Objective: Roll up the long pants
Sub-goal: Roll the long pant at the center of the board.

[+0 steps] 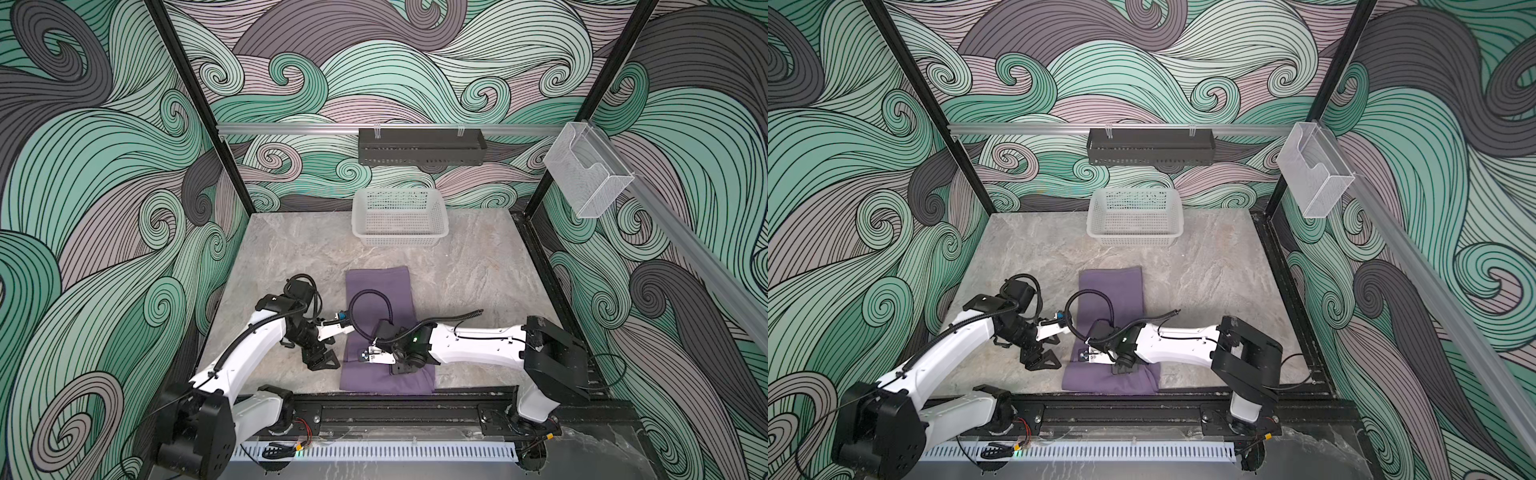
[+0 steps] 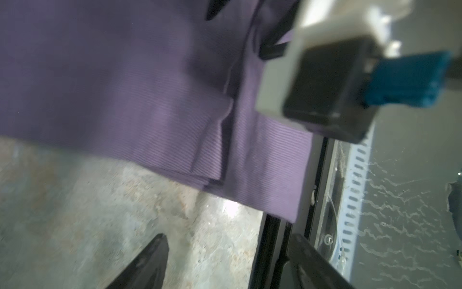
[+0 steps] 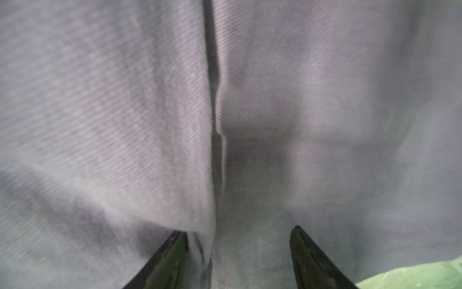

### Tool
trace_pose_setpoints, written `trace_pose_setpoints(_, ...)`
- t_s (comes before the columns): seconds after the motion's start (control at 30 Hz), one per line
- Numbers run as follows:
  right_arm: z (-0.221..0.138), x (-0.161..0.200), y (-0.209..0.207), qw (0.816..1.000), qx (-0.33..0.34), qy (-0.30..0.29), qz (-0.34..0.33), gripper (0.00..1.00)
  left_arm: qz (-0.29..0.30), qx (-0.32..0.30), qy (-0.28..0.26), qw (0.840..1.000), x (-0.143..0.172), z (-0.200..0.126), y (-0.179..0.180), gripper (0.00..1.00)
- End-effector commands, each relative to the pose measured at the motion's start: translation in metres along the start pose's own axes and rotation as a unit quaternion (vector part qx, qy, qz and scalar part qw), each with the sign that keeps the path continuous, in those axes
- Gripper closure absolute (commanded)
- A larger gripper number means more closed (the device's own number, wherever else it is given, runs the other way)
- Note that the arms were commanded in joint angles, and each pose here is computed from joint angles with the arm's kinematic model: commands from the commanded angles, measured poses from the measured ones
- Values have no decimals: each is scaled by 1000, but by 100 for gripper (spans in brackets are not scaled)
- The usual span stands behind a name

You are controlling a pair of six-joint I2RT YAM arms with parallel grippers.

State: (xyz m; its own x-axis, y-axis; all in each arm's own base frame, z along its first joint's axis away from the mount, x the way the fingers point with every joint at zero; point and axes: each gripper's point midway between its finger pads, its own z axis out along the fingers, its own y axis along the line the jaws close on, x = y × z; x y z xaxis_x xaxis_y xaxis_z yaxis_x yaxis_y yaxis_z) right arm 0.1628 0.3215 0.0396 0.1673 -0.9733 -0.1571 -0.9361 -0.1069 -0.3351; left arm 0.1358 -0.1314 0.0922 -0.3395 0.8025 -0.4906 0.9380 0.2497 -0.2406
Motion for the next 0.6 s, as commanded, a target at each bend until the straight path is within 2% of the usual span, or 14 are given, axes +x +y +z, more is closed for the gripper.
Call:
trace_pose_setpoints(0.0, 1, -8, -24, 998, 48, -23, 16, 32, 49, 8, -38, 998, -8, 5, -14, 21)
trace_pose_setpoints(0.17, 7, -8, -20, 999, 36, -19, 23, 32, 36, 15, -12, 999, 2, 20, -9, 20)
trace_pose_setpoints(0.57, 13, -12, -25, 999, 41, -26, 16, 32, 34, 79, 3, 996, -19, 54, -7, 22)
